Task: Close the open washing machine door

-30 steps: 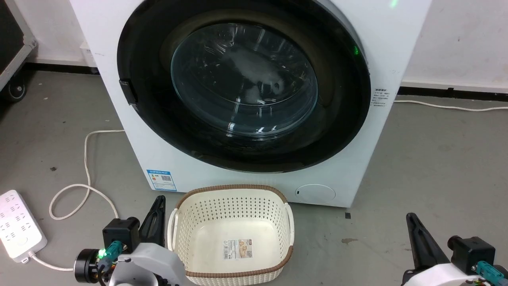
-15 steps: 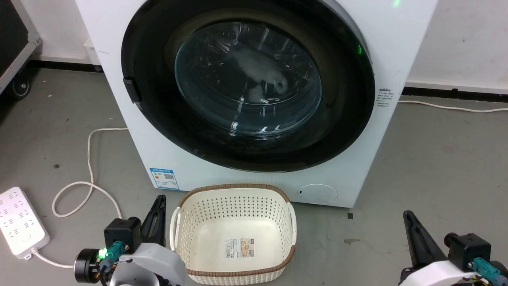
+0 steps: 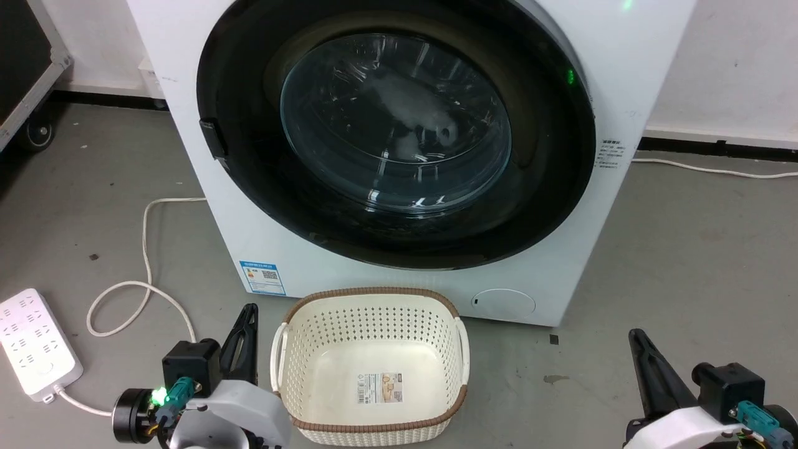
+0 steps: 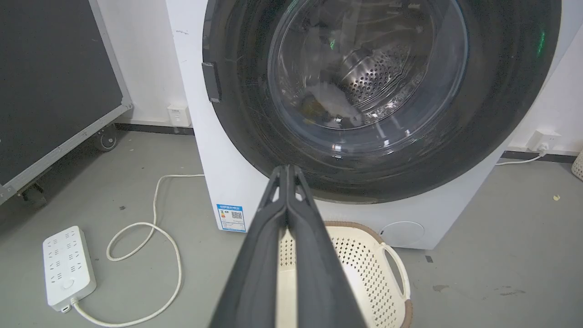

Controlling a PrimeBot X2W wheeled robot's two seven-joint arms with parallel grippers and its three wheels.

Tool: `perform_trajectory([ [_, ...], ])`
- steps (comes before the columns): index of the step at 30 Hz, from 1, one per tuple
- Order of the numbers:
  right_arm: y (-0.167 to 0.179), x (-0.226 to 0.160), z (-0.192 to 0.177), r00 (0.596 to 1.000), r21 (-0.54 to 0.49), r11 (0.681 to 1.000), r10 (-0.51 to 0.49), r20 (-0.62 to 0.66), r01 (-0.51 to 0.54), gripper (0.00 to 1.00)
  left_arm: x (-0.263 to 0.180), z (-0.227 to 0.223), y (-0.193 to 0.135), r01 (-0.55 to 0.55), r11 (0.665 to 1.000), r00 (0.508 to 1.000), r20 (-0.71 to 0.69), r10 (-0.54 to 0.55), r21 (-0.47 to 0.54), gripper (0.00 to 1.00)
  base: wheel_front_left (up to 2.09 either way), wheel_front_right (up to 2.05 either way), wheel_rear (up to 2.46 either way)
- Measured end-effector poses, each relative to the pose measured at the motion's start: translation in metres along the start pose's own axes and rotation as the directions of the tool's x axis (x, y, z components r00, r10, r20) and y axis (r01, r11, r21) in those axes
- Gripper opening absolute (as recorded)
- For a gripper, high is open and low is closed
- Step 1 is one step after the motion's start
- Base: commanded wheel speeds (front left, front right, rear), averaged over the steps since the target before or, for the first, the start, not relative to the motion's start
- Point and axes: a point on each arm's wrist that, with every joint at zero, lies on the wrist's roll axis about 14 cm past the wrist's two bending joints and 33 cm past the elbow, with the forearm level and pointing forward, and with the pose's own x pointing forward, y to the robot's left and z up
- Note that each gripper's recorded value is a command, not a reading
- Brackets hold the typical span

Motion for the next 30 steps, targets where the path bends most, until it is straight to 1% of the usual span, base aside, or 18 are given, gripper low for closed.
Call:
perform_trajectory([
  [30, 0.015, 0.011, 0.007, 0.999, -0.041, 0.998, 0.048, 0.003, -0.048, 0.0, -0.009, 0.006, 0.011, -0.05, 0.998, 0.999, 0.0, 0.05, 0.04, 0.0, 0.0, 0.0, 0.0],
])
